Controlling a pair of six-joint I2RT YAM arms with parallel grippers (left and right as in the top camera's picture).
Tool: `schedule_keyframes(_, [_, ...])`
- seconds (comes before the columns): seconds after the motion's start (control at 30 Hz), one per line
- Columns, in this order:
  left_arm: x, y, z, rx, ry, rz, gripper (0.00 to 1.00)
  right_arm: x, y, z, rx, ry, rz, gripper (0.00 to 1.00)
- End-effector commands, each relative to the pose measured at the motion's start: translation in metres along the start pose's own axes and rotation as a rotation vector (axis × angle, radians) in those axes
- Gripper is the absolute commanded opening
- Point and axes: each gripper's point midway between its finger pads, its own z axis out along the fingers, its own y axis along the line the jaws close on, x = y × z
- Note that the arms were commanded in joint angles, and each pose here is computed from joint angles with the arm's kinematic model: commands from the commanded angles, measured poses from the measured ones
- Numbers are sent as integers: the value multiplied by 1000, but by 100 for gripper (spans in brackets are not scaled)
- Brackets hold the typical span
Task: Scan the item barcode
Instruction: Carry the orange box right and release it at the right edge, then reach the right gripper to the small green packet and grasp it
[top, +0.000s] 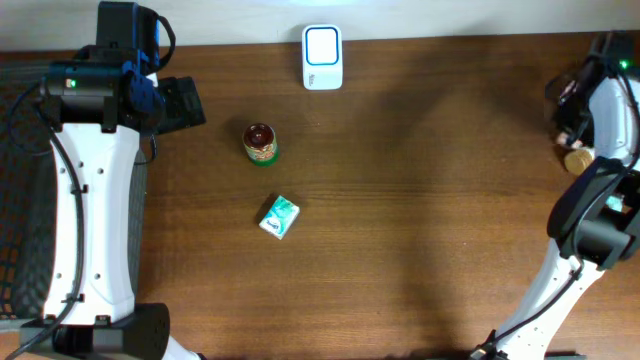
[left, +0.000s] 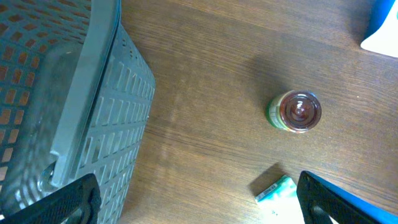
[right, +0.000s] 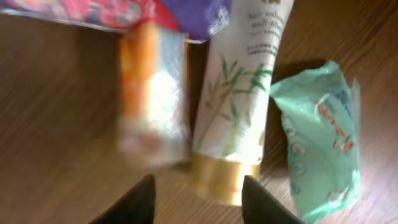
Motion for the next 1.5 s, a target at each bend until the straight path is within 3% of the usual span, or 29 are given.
schedule_keyframes(0.0, [-3,3,-4,-7,-16,7,99,-11,-1,-8,-22,-30,-22,93])
schedule_keyframes(0.03, [-3,3,-4,-7,-16,7,99,-17,1,-20,-32,-53,-26,99])
schedule_keyframes(0.13, [-3,3,-4,-7,-16,7,99,-36,15,-75,-90,-131,-35,99])
schedule_keyframes(0.17, [-3,3,-4,-7,-16,7,99,-37,30,-105,-161,-155,-52,99])
schedule_keyframes(0.23, [-3,3,-4,-7,-16,7,99,-3,97,-177,-499,-86,-152,99])
schedule_keyframes(0.37, [-3,3,-4,-7,-16,7,99,113,180,-239,-906,188,-527,100])
schedule_keyframes(0.43, [-3,3,-4,-7,-16,7,99,159,190,-246,-903,283,-653,99])
schedule_keyframes(0.53, [-3,3,-4,-7,-16,7,99,263,217,-251,-862,440,-905,99])
schedule_keyframes(0.63, [-3,3,-4,-7,-16,7,99,340,241,-235,-819,484,-1067,99])
schedule_keyframes(0.73, [-3,3,-4,-7,-16,7,99,406,255,-221,-713,606,-902,95])
schedule_keyframes(0.83, [-3,3,-4,-7,-16,7,99,459,264,-226,-706,668,-868,91])
schedule_keyframes(0.87, [-3,3,-4,-7,-16,7,99,473,267,-229,-699,678,-845,88])
schedule_keyframes(0.93, [-3,3,-4,-7,-16,7,99,493,277,-236,-694,689,-775,72])
schedule_keyframes(1.07, [-3,3,-4,-7,-16,7,99,497,282,-228,-603,623,-657,70])
schedule_keyframes(1.23, [-3,3,-4,-7,-16,7,99,507,272,-199,-517,659,-553,68])
schedule_keyframes(1.3, [-3,3,-4,-7,-16,7,99,514,274,-183,-520,667,-499,59])
schedule_keyframes(1.37, [-3,3,-4,-7,-16,7,99,516,283,-173,-572,648,-494,58])
schedule_keyframes(1.43, [-3,3,-4,-7,-16,7,99,511,291,-174,-616,629,-512,43])
schedule_keyframes(1.47, [-3,3,-4,-7,-16,7,99,509,291,-174,-621,626,-516,29])
